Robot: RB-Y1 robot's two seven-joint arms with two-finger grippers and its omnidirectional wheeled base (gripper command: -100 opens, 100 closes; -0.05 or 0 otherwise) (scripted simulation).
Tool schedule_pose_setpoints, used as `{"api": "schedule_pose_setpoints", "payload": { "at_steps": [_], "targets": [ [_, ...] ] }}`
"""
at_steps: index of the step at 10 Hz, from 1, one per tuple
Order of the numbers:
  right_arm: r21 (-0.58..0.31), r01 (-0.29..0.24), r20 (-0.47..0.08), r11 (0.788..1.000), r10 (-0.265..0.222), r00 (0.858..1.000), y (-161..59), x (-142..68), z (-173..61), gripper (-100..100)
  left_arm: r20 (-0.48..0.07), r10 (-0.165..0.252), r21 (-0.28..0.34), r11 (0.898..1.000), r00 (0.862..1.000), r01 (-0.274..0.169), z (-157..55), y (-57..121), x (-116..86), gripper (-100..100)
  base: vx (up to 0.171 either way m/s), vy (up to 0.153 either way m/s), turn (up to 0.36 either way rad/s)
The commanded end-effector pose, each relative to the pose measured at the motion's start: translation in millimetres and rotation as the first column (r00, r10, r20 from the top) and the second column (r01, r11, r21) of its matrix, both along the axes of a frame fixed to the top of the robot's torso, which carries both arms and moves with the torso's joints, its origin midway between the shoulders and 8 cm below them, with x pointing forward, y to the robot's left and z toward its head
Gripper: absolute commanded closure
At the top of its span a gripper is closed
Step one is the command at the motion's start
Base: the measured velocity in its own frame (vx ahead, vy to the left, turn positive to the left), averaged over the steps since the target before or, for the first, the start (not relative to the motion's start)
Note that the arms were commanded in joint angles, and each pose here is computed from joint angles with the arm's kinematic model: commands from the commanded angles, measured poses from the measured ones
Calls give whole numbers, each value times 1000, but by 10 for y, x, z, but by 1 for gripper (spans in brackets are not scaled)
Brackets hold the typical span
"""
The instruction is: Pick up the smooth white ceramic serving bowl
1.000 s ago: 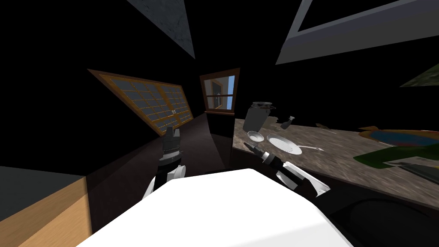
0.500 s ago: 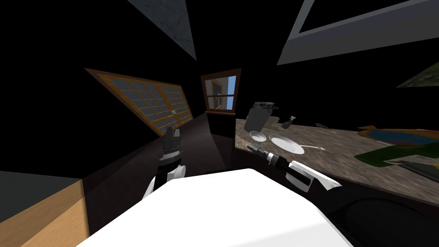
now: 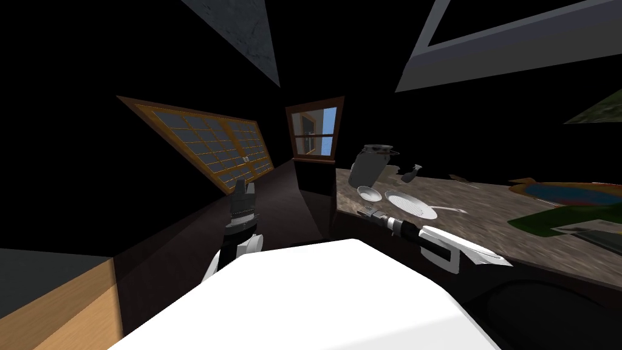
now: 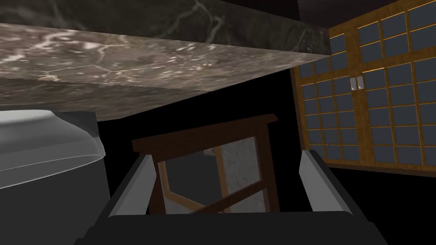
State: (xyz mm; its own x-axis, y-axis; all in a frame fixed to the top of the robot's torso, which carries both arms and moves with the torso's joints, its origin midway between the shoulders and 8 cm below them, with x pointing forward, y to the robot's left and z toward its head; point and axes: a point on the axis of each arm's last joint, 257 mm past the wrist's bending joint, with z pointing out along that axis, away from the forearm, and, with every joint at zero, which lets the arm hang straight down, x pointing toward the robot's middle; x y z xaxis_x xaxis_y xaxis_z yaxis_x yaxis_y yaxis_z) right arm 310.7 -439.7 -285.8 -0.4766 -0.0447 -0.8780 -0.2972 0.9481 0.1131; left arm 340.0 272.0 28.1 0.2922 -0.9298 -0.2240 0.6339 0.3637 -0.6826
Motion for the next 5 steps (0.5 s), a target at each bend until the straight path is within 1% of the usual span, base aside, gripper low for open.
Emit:
{"api": "schedule_pose_setpoints", "payload": {
  "at_steps": [1,2,3,4,5],
  "targets": [
    [-57,-16,-23,998,15,1000,-120,-30,23,-100,0,0,0,1000,1000,0,0,0,0,0,40,72,-11],
    [-64,-21,-25,998,20,999,-128,-24,33,-100,0,0,0,1000,1000,0,0,0,0,0,9,29,-3],
    [-140,-26,-58,990,18,998,-354,-86,-23,-100,0,0,0,1000,1000,0,0,0,0,0,22,50,3],
    [-151,-37,-62,988,28,998,-367,-74,-4,-100,0,0,0,1000,1000,0,0,0,0,0,30,58,-11],
    [-220,-43,-93,975,23,995,-583,-136,-46,-100,0,0,0,1000,1000,0,0,0,0,0,42,90,4]
  ]
}}
